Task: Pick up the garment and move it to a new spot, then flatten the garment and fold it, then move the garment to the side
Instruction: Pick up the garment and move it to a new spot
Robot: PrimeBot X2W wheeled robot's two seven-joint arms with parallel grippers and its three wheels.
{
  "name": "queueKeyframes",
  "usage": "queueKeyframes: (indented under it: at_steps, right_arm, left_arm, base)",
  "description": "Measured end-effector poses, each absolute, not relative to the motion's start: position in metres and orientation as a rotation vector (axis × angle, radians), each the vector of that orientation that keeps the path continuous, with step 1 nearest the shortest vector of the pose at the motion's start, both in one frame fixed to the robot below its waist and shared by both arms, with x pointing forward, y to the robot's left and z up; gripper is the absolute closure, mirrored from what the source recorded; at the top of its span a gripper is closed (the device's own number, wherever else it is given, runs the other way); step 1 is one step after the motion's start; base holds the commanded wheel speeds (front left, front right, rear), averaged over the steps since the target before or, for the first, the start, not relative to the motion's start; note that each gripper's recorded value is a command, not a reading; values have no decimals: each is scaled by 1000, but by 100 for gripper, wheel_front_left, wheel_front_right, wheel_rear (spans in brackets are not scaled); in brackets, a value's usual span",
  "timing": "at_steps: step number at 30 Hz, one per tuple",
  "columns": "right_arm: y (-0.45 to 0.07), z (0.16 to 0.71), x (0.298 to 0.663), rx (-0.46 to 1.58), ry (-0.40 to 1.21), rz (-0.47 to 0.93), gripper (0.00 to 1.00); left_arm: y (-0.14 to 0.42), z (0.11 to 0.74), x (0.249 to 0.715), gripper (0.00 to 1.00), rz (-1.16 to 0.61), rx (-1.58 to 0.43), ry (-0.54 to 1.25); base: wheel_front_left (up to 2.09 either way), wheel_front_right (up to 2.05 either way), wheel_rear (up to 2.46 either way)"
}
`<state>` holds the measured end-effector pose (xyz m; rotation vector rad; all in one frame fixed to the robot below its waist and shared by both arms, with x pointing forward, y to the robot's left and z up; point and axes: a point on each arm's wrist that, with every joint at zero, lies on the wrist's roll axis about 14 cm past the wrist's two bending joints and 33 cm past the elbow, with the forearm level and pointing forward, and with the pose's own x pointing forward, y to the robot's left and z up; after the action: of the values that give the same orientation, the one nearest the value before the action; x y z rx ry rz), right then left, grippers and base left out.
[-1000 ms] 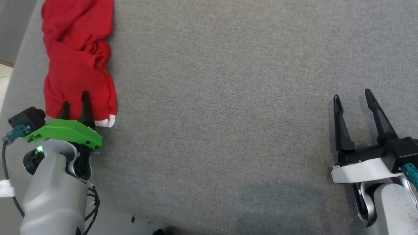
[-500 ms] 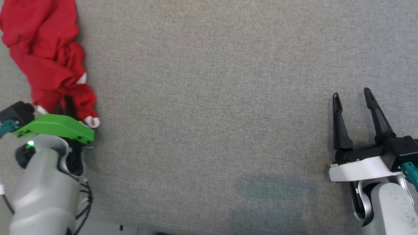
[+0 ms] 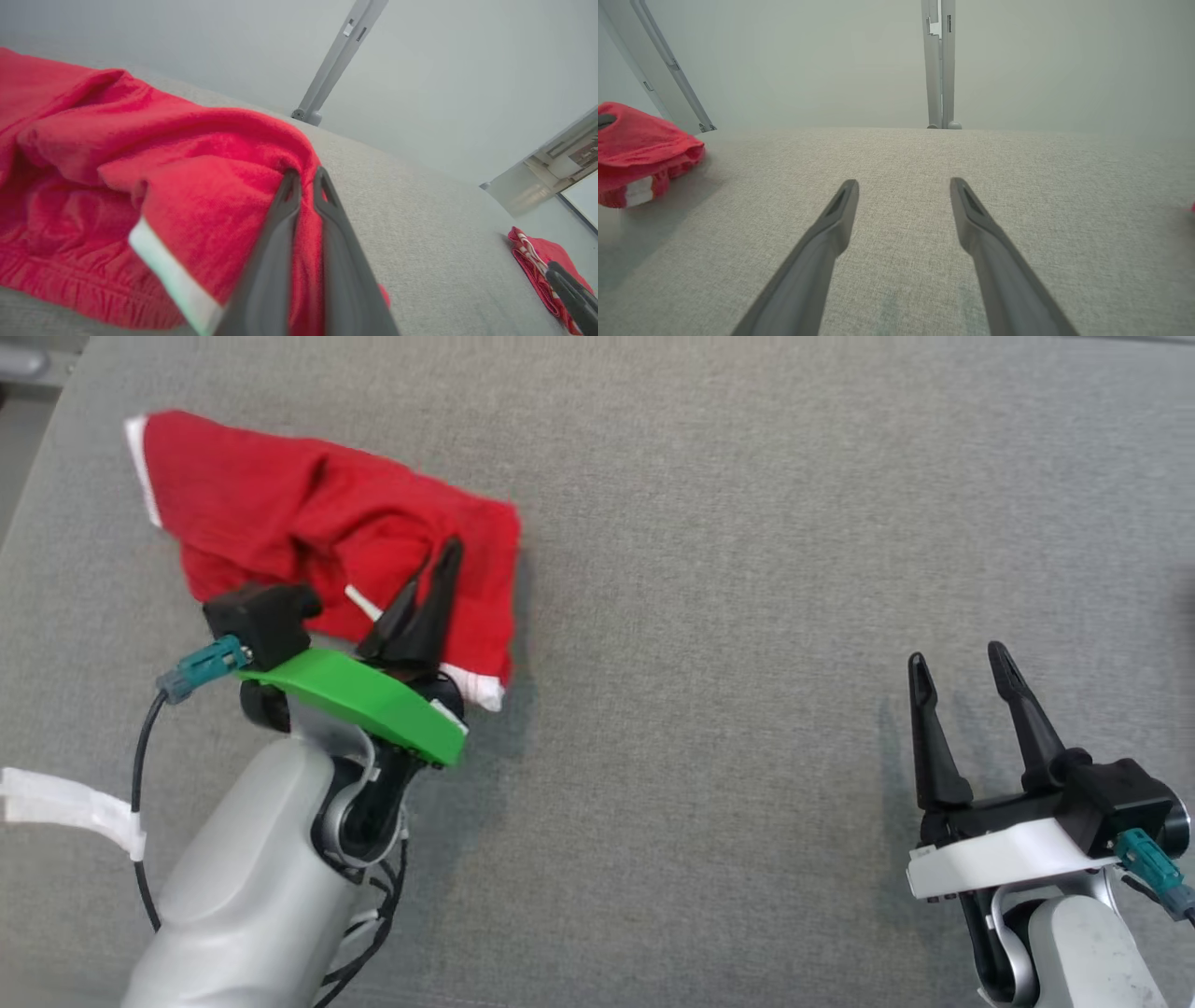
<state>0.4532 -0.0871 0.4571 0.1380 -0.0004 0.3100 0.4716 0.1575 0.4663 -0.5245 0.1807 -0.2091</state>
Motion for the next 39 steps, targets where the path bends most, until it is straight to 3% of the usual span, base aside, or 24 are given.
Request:
queueKeyframes:
  at_steps: [6, 11, 16, 24, 28, 33, 39]
  right_arm:
    - [-114, 472, 436, 161, -20, 238, 0]
    - [-148, 480, 417, 172, -32, 142, 0]
    - [-175, 486, 404, 164, -44, 64, 0]
    - [-202, 487, 392, 158, -46, -18, 0]
    - [-210, 482, 390, 152, -31, -41, 0]
    - [-213, 480, 390, 149, -25, -50, 0]
    - [-209, 480, 393, 148, -25, -38, 0]
  left_arm:
    - [66, 542, 464, 100, -514, -594, 66]
    - [-19, 610, 428, 100, -783, -769, 15]
    - [-56, 634, 405, 100, -897, -897, 59]
    - [-65, 559, 428, 100, -725, -929, 292]
    - [-37, 470, 449, 100, -509, -841, 465]
    - [-9, 425, 458, 100, -376, -816, 536]
    - [3, 407, 458, 100, -342, -807, 568]
  base:
    - [0, 0, 0]
    - [0, 0, 0]
    - [0, 0, 0]
    - [0, 0, 0]
    - [0, 0, 0]
    - [0, 0, 0]
    - [0, 0, 0]
